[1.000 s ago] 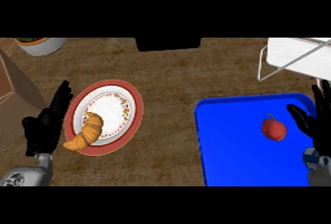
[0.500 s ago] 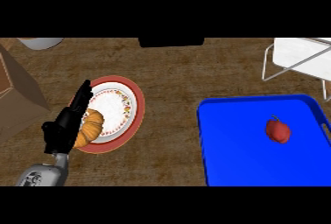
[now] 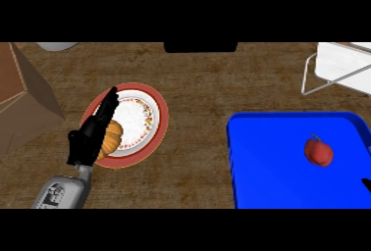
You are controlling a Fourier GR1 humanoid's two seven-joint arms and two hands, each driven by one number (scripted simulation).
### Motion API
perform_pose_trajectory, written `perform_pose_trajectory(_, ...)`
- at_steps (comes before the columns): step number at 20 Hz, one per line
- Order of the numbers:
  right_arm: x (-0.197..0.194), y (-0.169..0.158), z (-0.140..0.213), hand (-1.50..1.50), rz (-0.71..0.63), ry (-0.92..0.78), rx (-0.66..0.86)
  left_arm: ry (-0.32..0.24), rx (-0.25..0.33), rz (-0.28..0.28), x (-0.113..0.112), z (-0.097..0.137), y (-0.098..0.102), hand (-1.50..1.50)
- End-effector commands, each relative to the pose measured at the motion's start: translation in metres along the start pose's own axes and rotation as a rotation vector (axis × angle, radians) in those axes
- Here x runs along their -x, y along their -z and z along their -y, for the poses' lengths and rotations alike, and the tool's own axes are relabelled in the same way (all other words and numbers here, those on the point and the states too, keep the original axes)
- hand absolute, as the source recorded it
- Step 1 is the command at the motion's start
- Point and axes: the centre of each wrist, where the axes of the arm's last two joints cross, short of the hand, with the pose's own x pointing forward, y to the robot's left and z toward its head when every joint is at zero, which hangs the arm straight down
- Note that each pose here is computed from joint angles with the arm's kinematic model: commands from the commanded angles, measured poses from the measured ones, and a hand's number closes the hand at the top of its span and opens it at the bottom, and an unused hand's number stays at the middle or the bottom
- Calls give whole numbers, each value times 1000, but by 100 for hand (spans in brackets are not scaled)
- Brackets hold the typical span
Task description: Pick the bell pepper from the tray and place it in the tiered shelf
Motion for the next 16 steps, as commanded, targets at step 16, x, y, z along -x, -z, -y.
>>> perform_pose_trajectory(16,-127,-2,-4,-150,-249,-716,-388,16,20,5,-9,4,16,0)
